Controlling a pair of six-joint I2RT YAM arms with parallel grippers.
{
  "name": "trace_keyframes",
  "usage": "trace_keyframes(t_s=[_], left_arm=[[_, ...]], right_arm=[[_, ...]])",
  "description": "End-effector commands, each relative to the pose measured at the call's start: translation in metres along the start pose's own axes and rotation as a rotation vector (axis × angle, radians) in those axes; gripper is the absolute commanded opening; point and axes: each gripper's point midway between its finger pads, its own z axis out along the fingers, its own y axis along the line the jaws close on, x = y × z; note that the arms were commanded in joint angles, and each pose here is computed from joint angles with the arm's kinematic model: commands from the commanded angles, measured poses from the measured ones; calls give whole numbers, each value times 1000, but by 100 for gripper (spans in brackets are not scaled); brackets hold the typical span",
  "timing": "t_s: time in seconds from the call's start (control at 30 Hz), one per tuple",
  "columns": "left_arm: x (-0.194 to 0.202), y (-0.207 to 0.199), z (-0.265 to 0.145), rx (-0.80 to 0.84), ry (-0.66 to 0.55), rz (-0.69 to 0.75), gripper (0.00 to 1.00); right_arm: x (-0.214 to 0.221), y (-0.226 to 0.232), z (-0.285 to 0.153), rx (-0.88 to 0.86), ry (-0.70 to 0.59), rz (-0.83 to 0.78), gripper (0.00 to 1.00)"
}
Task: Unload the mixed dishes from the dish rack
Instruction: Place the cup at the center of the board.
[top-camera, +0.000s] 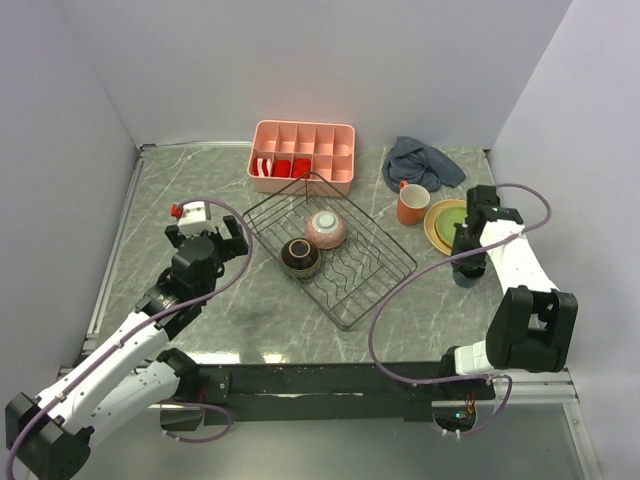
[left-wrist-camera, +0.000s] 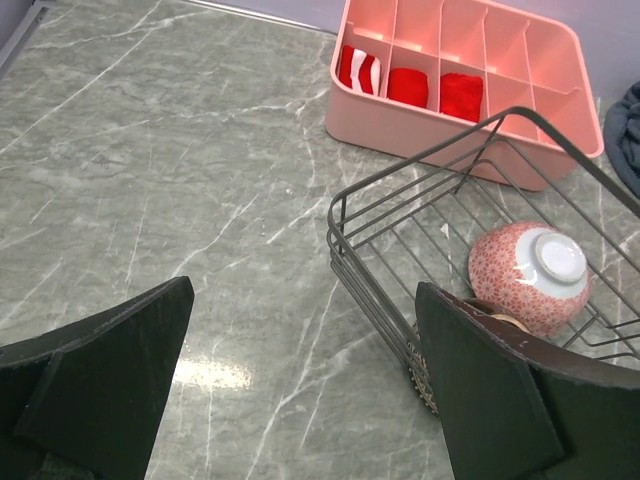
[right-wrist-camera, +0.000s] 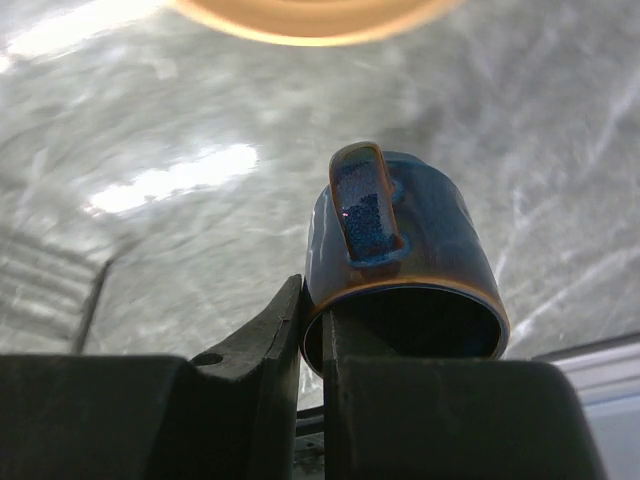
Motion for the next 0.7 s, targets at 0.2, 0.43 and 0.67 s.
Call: trace_keyframes(t_s=[0.2,0.43,0.67], left_arm=[[-31,-2,-9,25,-82,-29,99],[-34,-1,-10,24,-89,-22,99],[-32,0,-9,17,-84,-13,100]], right_arm=[[-18,-56,26,17,-21,288,1],[-18,-69,44,32,51,325,10],[-17,-68,51,21,77,334,36]])
